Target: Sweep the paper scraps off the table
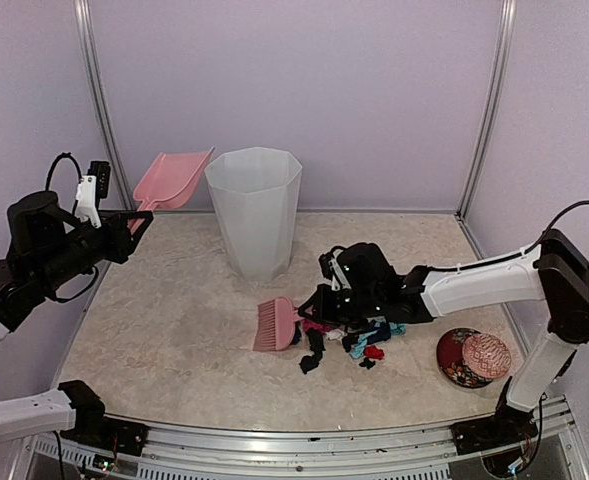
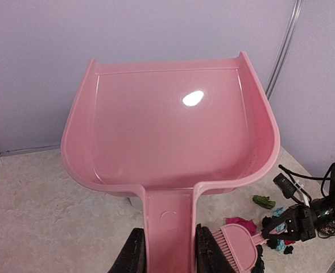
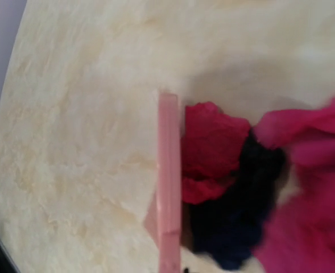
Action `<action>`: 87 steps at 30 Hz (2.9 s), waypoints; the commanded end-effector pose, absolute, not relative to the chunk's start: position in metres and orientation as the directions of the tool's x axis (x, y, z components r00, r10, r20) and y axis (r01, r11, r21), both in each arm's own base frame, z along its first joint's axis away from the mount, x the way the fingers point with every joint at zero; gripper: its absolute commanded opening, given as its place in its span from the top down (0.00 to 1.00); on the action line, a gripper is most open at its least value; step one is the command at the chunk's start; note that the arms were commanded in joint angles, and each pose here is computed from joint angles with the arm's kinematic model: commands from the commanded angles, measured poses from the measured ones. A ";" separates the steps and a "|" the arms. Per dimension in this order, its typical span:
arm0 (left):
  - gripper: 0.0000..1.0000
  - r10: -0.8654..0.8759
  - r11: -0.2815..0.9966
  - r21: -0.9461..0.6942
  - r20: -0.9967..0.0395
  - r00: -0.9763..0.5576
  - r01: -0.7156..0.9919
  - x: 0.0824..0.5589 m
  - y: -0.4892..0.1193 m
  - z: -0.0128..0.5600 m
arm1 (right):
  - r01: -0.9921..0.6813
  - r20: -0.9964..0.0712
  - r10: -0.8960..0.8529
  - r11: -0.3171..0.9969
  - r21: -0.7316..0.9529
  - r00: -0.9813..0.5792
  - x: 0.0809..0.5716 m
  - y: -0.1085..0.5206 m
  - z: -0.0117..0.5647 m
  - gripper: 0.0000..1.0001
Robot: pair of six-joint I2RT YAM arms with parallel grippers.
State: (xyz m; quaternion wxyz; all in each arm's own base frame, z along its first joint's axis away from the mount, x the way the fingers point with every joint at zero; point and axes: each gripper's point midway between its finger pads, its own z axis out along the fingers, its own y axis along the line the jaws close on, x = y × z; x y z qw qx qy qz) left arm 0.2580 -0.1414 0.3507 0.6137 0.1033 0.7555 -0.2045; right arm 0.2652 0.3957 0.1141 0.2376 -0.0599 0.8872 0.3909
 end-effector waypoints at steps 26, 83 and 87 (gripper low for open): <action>1.00 0.053 0.769 -0.157 -0.951 -0.306 0.620 0.210 -0.227 0.327 | -0.190 -0.880 0.079 0.964 0.187 -0.468 0.295 0.167 0.265 1.00; 1.00 0.558 0.733 0.016 -0.586 -0.588 0.680 0.166 -0.348 0.046 | -0.798 -0.631 -0.664 0.592 -0.114 -0.402 0.250 0.323 0.149 1.00; 1.00 0.546 0.751 0.029 -0.589 -0.595 0.660 0.174 -0.348 0.039 | -0.820 -0.667 -0.615 0.572 -0.010 -0.421 0.229 0.336 0.158 1.00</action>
